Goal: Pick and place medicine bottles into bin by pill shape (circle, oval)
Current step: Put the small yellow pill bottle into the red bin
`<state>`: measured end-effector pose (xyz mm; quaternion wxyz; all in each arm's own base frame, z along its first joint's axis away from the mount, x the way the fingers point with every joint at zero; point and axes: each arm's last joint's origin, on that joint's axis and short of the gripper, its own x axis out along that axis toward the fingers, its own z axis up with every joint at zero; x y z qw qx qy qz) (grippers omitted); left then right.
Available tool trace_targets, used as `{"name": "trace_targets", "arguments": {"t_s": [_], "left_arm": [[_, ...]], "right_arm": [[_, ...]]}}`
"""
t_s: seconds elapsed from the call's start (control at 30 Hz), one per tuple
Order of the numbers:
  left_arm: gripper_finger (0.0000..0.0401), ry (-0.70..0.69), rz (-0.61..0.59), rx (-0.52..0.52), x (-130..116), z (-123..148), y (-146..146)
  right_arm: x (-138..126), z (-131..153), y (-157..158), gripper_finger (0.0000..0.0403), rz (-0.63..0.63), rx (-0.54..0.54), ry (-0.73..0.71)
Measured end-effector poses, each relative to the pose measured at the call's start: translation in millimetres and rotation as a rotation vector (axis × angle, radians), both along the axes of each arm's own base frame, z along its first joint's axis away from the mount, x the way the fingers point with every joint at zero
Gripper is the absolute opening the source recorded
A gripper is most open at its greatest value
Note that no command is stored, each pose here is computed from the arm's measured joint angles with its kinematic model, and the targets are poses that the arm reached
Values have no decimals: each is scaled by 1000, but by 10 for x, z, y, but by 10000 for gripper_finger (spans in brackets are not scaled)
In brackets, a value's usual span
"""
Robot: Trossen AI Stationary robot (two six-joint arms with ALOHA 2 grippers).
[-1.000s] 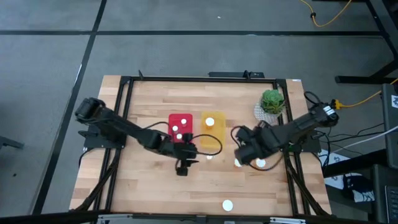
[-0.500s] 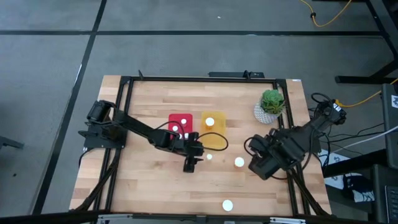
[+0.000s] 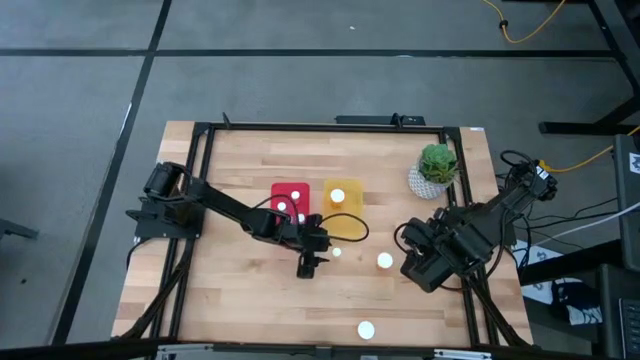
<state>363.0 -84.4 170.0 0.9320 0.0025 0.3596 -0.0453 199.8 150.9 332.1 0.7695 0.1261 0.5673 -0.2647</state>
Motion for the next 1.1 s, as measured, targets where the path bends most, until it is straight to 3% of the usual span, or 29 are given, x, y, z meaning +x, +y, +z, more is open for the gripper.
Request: {"name": "trace_targets", "arguments": {"t_s": [0.73,1.1], "left_arm": [[209,-67,41,20,169,-294,-19],[208,-107,42,9,193,-260,-25]], "right_arm": [[6,0,-5,254,8,-22,-13],[6,0,-5,254,7,-22,-13]]}}
